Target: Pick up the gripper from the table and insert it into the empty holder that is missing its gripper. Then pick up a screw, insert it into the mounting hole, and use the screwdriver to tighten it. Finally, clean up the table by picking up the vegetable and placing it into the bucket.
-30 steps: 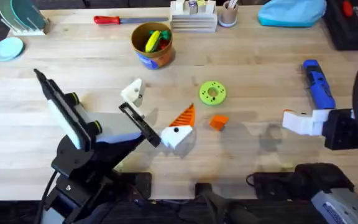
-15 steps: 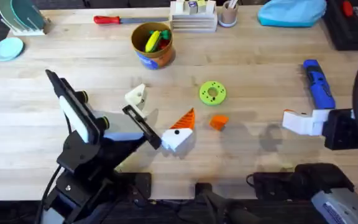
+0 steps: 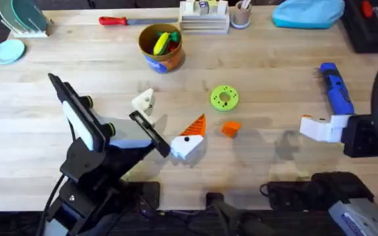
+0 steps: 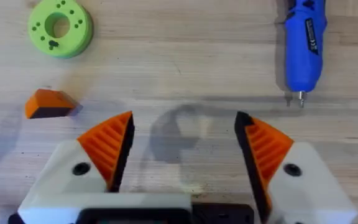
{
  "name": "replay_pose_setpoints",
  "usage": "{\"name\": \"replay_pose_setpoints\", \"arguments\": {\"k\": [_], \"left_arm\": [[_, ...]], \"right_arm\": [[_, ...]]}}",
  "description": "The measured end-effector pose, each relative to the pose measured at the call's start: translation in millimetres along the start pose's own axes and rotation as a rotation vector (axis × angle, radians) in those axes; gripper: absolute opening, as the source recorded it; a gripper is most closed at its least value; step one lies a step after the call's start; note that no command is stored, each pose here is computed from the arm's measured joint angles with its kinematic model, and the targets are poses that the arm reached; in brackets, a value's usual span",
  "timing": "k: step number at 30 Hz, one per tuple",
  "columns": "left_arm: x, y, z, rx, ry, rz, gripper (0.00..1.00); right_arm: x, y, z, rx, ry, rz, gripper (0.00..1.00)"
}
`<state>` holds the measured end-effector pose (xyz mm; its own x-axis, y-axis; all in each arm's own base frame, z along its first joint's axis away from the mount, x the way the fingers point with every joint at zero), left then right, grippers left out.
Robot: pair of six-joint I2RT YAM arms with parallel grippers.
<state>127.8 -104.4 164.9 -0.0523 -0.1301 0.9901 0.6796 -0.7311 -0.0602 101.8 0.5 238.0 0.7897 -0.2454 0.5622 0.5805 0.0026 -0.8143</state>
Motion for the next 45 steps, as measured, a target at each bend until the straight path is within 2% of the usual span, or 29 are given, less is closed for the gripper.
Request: {"name": "replay_pose_setpoints", "arguments": {"k": [7, 10, 18, 21, 25, 31, 36, 40, 42, 45], "left_arm": [[0.0, 0.0, 0.0, 0.0, 0.0, 0.0, 0.993], [0.0, 0.0, 0.0, 0.0, 0.0, 0.0, 0.992], [0.0, 0.0, 0.0, 0.0, 0.0, 0.0, 0.992], [0.0, 0.0, 0.0, 0.0, 0.0, 0.0, 0.993], [0.0, 0.0, 0.0, 0.0, 0.0, 0.0, 0.993], [0.0, 0.0, 0.0, 0.0, 0.0, 0.0, 0.993], [0.0, 0.0, 0.0, 0.0, 0.0, 0.0, 0.994], [0.0, 0.0, 0.0, 0.0, 0.0, 0.0, 0.994], [0.0, 0.0, 0.0, 0.0, 0.0, 0.0, 0.994], [0.0, 0.0, 0.0, 0.0, 0.0, 0.0, 0.994]], "right_arm": [[5.9, -0.1, 1.7, 0.012, 0.004, -0.035, 0.946], [22.8, -2.2, 12.6, 0.108, 0.016, -0.129, 0.947], [31.1, -7.0, 32.4, 0.312, 0.013, -0.153, 0.947], [30.2, -1.6, 40.9, 0.375, -0.044, -0.094, 0.947], [27.0, 19.5, 59.3, 0.436, -0.127, 0.076, 0.949], [3.8, 40.3, 95.6, 0.474, -0.343, 0.291, 0.95], [-12.9, 51.9, 119.5, 0.426, -0.517, 0.339, 0.95], [-14.0, 64.6, 138.3, 0.414, -0.558, 0.319, 0.935], [-15.3, 73.2, 144.6, 0.397, -0.569, 0.329, 0.868], [-20.6, 86.8, 147.5, 0.356, -0.575, 0.38, 0.82]]}}
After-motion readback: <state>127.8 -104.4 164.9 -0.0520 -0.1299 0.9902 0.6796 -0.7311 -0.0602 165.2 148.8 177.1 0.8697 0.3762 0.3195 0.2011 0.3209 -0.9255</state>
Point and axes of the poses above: each hand's point on the last joint's axis, 136 mm out from that joint toward the fingers, its own y axis out along the fingers, its own z axis along the line the jaws close on, x = y × z, the point moved 8 cm from there along -y, back along the fingers, and after that the axes turned 14 degrees about y, right-handed, at the moved point
